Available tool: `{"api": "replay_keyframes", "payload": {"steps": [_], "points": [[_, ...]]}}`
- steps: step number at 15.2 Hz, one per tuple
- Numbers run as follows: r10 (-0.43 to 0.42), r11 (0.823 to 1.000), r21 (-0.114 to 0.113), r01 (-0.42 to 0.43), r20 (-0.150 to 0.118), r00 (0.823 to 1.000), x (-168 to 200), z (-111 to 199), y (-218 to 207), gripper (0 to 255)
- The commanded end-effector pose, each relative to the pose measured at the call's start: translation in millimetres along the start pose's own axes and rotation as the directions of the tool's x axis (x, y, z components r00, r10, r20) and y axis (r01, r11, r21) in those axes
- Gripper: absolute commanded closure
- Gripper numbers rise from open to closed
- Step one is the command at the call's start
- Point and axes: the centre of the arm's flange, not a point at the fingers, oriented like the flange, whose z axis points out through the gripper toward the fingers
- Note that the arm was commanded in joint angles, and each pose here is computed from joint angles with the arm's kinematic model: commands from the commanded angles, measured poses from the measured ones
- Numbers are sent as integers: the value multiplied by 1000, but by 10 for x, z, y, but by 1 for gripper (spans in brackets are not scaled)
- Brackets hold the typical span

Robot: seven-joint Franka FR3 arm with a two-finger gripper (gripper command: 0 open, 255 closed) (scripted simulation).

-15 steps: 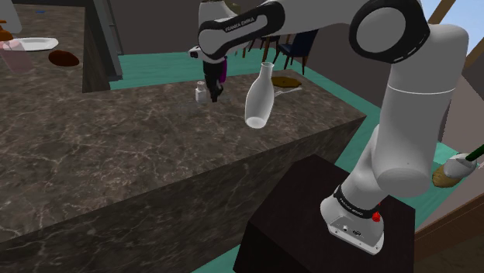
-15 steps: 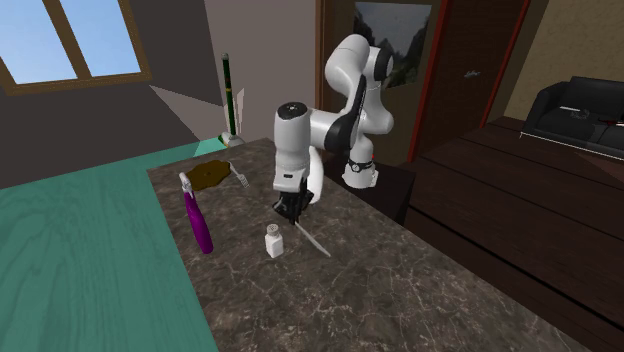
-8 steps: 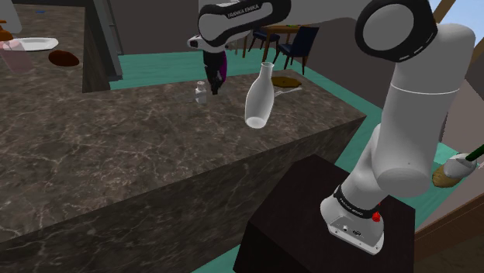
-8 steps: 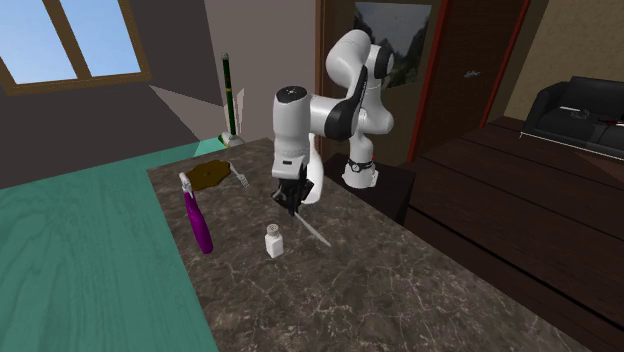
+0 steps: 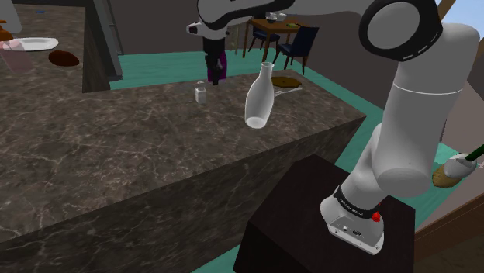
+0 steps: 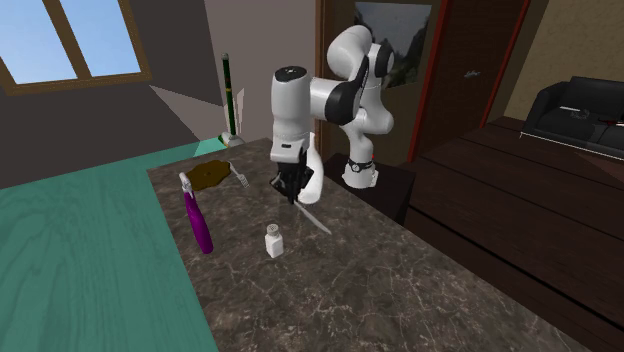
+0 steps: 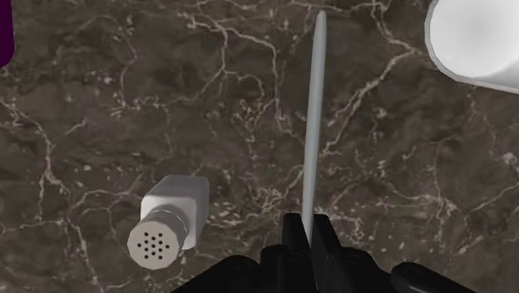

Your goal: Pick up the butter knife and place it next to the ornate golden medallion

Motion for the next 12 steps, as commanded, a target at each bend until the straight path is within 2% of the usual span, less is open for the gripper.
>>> {"api": "replay_keyframes", "payload": {"steps": [1,12], "points": [[0,1000,0,0,0,1000,-3,-65,-4,255],[0,1000,0,0,0,1000,-1421,9,-305,255]]}}
